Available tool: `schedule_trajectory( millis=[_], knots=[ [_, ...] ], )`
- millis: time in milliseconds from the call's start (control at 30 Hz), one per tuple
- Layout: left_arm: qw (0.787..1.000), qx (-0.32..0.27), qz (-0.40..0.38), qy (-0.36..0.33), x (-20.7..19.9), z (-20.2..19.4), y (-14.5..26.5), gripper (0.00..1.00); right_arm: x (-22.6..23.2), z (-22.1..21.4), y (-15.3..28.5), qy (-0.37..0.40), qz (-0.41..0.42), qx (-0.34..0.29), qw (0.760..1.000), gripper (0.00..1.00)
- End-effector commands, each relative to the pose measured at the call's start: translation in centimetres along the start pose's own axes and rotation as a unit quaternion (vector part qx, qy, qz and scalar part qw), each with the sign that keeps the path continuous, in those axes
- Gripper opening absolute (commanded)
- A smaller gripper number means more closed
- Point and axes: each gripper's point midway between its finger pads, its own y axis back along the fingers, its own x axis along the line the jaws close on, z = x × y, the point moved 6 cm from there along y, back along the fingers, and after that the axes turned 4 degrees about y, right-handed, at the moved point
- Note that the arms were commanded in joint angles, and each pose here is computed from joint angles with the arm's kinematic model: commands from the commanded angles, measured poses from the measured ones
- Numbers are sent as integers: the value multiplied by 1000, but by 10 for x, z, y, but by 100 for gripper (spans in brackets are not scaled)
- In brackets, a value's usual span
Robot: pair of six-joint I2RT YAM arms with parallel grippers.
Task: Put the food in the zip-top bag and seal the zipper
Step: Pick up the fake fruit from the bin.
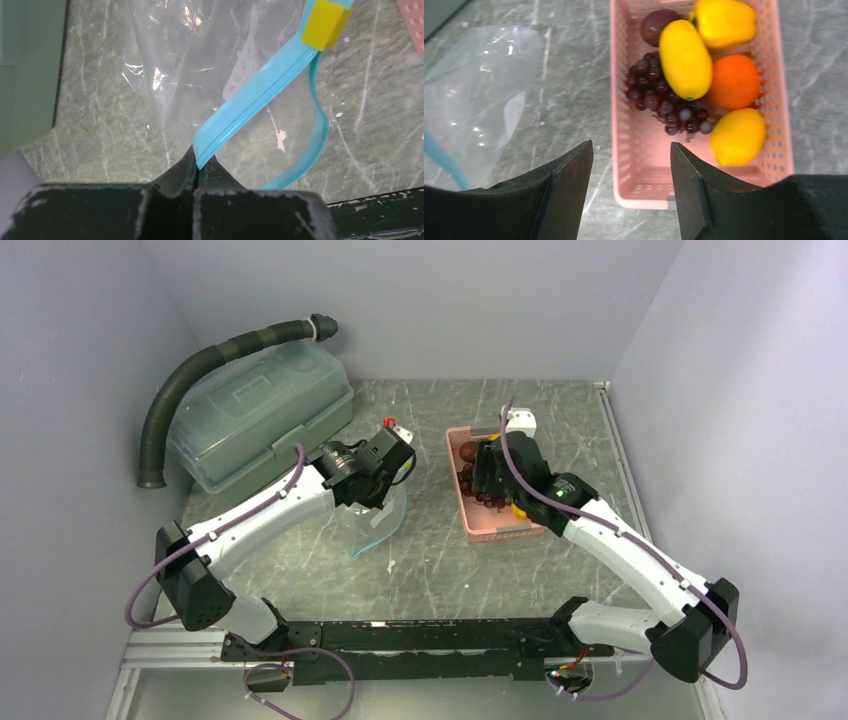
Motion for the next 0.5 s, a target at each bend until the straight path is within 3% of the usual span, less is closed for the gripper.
schedule_trajectory(
  millis=[0,300,467],
  knots=[
    [998,-40,-50,6,-9,16,8,0,-17,13,-1,15,-12,4,1000,62],
    [997,-47,-60,-1,-10,12,-1,0,-40,25,-41,-12,-37,32,999,71],
    [994,-30,-96,36,4,8,-13,0,-46,29,-70,-39,-35,54,997,73]
  ],
)
